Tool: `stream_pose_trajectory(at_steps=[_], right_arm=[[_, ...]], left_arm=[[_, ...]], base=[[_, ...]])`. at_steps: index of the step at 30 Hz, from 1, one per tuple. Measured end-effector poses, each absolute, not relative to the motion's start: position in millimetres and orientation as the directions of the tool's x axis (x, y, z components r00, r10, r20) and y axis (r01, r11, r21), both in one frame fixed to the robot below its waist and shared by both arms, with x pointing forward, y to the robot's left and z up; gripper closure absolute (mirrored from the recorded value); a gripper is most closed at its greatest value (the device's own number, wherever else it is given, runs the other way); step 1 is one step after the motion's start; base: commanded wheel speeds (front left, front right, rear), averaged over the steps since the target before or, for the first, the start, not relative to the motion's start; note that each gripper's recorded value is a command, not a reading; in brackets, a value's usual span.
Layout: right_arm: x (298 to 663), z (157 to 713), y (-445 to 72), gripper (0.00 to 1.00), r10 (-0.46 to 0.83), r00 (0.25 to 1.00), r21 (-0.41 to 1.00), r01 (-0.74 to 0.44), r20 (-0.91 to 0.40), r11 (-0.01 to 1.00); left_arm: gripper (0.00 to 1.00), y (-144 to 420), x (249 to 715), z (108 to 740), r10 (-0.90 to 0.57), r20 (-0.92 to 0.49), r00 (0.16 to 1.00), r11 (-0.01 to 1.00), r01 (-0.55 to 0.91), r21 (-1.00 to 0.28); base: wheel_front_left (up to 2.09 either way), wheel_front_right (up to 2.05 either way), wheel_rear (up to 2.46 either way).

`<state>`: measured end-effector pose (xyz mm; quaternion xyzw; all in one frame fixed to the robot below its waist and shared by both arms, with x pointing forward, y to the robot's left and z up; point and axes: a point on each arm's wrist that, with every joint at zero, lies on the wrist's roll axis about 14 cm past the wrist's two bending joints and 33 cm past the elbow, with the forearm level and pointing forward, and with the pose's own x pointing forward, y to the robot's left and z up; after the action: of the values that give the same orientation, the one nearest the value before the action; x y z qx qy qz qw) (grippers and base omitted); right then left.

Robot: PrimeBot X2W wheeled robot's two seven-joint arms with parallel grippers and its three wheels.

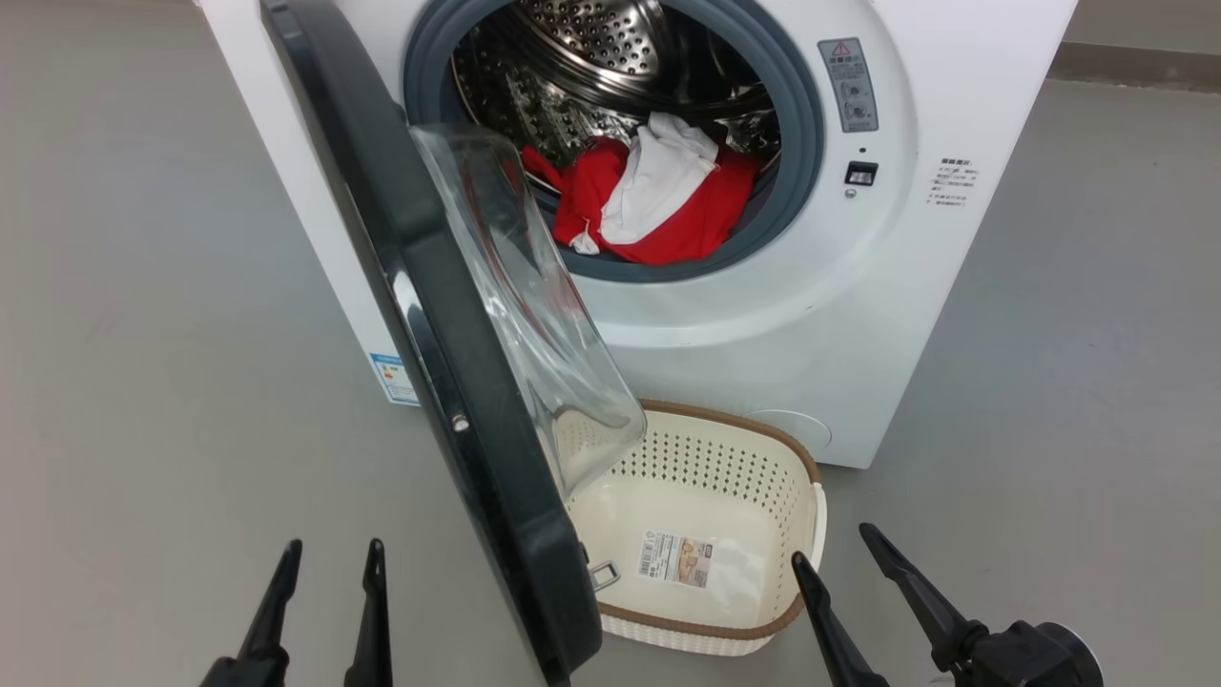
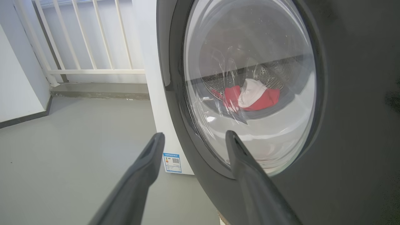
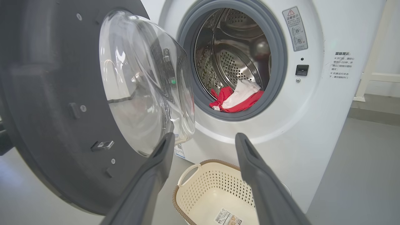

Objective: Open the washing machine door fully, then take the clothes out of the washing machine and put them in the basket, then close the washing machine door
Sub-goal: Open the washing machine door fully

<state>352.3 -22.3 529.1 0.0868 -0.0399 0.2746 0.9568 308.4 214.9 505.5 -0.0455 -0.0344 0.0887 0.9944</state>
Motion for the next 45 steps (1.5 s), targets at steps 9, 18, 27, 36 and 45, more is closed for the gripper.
stream_pose_trajectory(at_steps=[9,18,27,36,45], right_arm=[[353,531,-20,0.00,0.520,0.844,0.145,-0.535,0.130,0.832],[353,531,-18,0.00,0.525,0.842,0.154,-0.539,0.127,0.828],[353,531,-20,0.00,0.519,0.845,0.158,-0.534,0.126,0.831],[354,530,-23,0.00,0.509,0.852,0.160,-0.524,0.124,0.837],[356,529,-26,0.00,0.502,0.856,0.163,-0.516,0.123,0.841]], left_arm=[[1.00,222,303,516,0.209,0.091,0.974,0.974,-0.199,-0.106],[1.00,235,300,578,0.248,0.281,0.927,0.969,-0.238,-0.071],[1.00,222,287,657,0.179,0.500,0.848,0.980,-0.200,-0.013],[1.00,162,287,701,-0.039,0.566,0.823,0.999,0.037,0.015],[1.00,110,291,698,-0.199,0.499,0.844,0.973,0.232,-0.004]], base=[[0.00,0.00,0.00],[0.00,0.00,0.00],[0.00,0.00,0.00],[0.00,0.00,0.00],[0.00,0.00,0.00]])
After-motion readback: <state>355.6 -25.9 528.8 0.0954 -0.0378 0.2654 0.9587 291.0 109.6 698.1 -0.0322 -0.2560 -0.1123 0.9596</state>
